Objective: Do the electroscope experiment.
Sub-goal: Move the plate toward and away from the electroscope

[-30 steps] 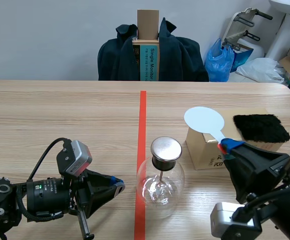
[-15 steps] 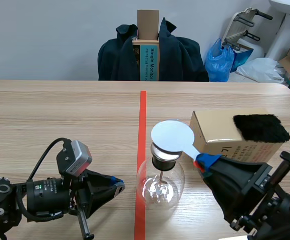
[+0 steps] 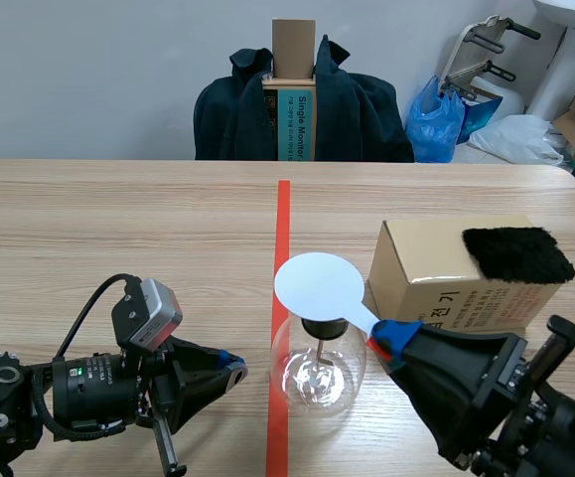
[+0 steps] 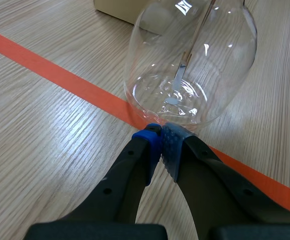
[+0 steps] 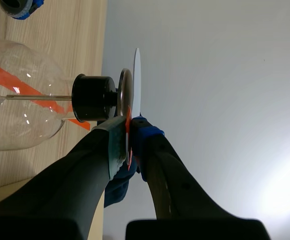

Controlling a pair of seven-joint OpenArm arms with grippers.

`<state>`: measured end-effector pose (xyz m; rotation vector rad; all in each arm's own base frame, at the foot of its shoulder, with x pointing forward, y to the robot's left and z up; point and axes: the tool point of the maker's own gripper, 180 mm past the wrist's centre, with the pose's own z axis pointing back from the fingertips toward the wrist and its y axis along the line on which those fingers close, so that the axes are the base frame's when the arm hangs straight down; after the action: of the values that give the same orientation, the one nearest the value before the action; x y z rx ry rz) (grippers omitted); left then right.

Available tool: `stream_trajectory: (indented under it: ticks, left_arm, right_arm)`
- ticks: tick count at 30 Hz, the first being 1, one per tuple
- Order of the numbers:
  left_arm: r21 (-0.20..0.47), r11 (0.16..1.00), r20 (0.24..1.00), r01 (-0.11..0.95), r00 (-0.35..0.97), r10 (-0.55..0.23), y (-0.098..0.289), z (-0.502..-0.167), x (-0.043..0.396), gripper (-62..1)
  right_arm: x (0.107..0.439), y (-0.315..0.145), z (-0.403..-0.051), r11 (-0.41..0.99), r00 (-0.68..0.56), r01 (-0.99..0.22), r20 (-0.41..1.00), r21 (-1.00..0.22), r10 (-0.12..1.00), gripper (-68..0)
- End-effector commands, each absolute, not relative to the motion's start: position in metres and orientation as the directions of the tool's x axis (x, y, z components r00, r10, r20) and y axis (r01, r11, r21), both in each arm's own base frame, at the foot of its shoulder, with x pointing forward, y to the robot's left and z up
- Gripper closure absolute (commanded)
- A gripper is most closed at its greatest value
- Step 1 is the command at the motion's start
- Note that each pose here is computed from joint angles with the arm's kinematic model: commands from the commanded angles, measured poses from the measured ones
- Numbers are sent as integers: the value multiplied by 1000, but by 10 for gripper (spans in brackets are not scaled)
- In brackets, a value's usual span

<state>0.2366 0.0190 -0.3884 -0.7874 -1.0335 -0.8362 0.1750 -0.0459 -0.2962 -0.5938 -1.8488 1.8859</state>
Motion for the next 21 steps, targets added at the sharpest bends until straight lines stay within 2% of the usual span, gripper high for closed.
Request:
stream_trajectory:
  ticks: [1,21]
  left_arm:
    - [-151,460,953,875,253,-167,15,-375,243,-21]
    - [-151,460,953,875,253,-167,15,-375,243,-21]
  right_arm:
    - [178,-49,-290,-23,-814,20,-30,-1000,581,-9]
    - [181,-51,-287,-24,-801,53,-57,-998,596,-9]
